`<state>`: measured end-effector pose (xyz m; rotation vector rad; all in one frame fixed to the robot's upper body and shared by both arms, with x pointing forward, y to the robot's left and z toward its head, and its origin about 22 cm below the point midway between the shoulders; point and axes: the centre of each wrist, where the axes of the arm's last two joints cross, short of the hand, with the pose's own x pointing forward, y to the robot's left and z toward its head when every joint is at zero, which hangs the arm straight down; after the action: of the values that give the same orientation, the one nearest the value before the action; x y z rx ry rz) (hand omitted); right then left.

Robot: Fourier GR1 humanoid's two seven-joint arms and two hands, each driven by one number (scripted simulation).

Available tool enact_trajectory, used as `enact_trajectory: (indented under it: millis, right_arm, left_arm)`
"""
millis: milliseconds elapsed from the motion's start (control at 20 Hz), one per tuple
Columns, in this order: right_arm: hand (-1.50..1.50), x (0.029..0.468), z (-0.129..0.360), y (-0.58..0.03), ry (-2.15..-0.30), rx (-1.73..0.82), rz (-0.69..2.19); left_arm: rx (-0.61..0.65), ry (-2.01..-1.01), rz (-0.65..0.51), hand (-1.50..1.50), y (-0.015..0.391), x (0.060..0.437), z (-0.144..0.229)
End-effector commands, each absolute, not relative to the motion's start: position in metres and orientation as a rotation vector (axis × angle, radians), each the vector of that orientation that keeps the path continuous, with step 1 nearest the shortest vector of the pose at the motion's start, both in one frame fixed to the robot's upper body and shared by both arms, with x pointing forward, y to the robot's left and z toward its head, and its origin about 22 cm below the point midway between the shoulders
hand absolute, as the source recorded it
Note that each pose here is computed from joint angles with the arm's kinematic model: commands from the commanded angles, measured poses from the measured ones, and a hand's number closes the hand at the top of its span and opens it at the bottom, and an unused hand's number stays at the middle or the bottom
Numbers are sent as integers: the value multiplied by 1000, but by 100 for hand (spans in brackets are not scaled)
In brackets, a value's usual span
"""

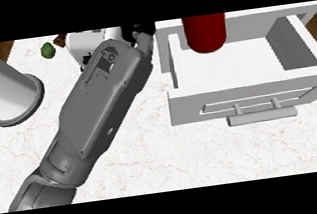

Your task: Pick up the can, place it into the drawer and close the drawer

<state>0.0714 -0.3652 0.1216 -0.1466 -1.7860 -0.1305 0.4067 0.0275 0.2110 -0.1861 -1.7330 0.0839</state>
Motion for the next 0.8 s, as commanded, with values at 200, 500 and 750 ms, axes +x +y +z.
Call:
enact_trajectory:
  millis: [200, 500, 750]
  right_arm:
    - [-150, 73, 122, -364, -1795, -131, -141]
    - [-150, 82, 125, -347, -1821, -141, -109]
    - [-150, 84, 129, -357, -1808, -95, -100]
  left_arm:
    - [-159, -1723, 55, 150, 10, 424, 216]
    - [-161, -1695, 69, 150, 0, 422, 202]
    - [-80, -1696, 52, 150, -10, 420, 200]
